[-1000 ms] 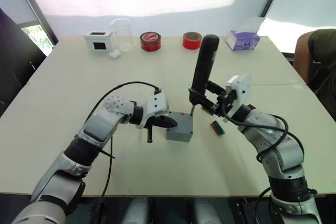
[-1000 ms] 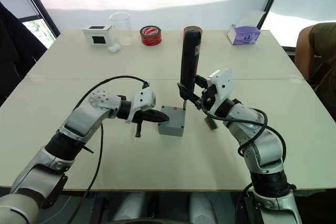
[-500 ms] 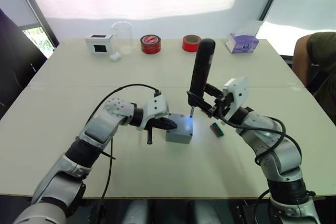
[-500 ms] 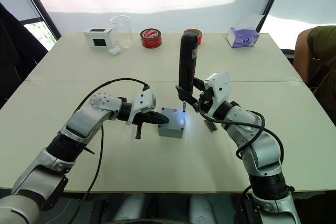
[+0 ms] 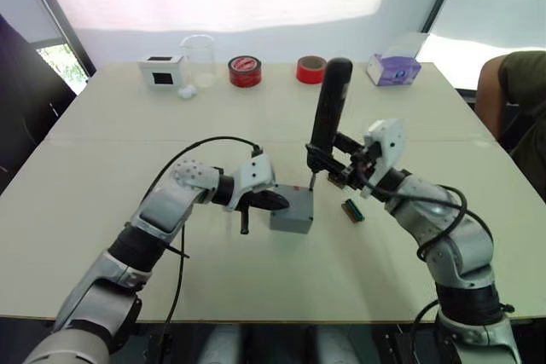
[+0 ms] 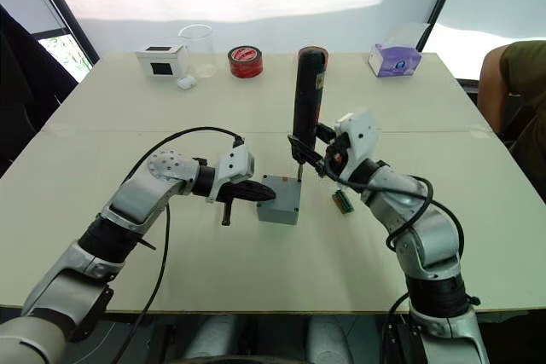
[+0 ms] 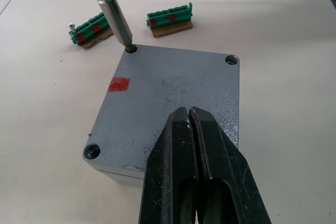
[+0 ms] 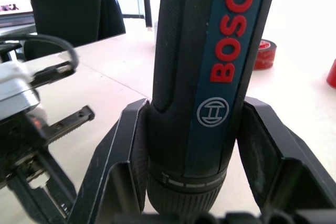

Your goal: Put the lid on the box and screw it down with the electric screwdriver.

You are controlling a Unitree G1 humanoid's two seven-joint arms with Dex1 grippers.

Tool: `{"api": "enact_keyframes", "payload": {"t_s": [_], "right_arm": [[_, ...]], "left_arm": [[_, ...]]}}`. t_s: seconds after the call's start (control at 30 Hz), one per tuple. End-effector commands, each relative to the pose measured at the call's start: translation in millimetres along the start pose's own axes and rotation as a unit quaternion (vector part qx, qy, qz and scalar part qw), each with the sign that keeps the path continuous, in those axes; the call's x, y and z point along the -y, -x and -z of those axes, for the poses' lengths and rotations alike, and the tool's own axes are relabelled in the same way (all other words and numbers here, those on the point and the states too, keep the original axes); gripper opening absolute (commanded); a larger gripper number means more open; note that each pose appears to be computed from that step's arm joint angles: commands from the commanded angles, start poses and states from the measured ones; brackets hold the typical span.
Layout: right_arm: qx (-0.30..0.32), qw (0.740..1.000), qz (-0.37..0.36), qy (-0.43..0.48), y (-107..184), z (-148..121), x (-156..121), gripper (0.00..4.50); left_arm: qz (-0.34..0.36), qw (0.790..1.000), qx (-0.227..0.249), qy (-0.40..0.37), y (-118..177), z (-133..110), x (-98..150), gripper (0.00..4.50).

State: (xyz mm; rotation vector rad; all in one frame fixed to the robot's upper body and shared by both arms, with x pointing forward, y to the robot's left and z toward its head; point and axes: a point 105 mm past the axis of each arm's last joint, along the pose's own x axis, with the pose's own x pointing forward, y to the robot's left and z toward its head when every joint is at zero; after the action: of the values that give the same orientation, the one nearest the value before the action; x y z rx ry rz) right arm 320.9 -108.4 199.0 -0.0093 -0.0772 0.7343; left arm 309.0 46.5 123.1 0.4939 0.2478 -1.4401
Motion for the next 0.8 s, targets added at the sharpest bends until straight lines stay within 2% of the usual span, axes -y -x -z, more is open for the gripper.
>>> {"api": "enact_keyframes", "payload": {"t_s": [0.03, 0.1, 0.17, 0.2, 0.23, 0.3, 0.4, 0.53, 0.57, 0.63, 0.7, 0.8], "right_arm": [[0.038, 0.999, -0.007, 0.006, 1.5, -46.6, -1.1, 1.85], [0.046, 0.999, -0.001, 0.012, 2.9, -63.2, 2.3, 1.85], [0.094, 0.996, 0.010, 0.007, 7.8, -113.5, 12.0, 1.85], [0.109, 0.994, 0.011, -0.006, 10.8, -130.4, 15.5, 1.85], [0.101, 0.995, 0.005, -0.024, 12.8, -137.2, 18.0, 1.85], [0.050, 0.997, 0.027, -0.046, 17.2, -132.8, 32.1, 1.85], [-0.021, 0.991, 0.089, -0.099, 36.5, -116.7, 66.0, 1.85], [-0.071, 0.971, 0.182, -0.141, 65.7, -95.5, 104.1, 1.85], [-0.121, 0.959, 0.208, -0.152, 76.4, -78.7, 112.2, 1.85], [-0.195, 0.937, 0.237, -0.168, 95.2, -53.0, 120.0, 1.85], [-0.277, 0.910, 0.235, -0.199, 121.2, -18.5, 119.3, 1.85], [-0.339, 0.889, 0.202, -0.231, 138.0, 8.5, 107.1, 1.85]], "left_arm": [[0.001, 0.999, -0.029, 0.020, -1.7, 15.3, -0.1, 0.00], [-0.001, 0.999, -0.024, 0.022, -0.3, 13.6, -2.0, 0.00], [-0.037, 0.999, 0.016, 0.017, 4.0, 1.4, -14.7, 0.00], [-0.059, 0.997, 0.037, 0.026, 6.3, -5.7, -22.9, 0.00], [-0.068, 0.995, 0.059, 0.044, 9.1, -13.2, -28.0, 0.00], [-0.047, 0.991, 0.103, 0.071, 15.5, -31.0, -26.2, 0.00], [-0.020, 0.988, 0.132, 0.078, 24.0, -50.3, -20.0, 0.00], [0.008, 0.991, 0.120, 0.051, 27.2, -57.6, -4.6, 0.00], [0.019, 0.992, 0.116, 0.043, 27.3, -59.9, 1.3, 0.00], [0.037, 0.993, 0.110, 0.029, 27.4, -63.2, 11.0, 0.00], [0.070, 0.994, 0.086, -0.003, 26.7, -63.7, 27.6, 0.00], [0.093, 0.994, 0.045, -0.035, 24.1, -55.2, 38.9, 0.00]]}}
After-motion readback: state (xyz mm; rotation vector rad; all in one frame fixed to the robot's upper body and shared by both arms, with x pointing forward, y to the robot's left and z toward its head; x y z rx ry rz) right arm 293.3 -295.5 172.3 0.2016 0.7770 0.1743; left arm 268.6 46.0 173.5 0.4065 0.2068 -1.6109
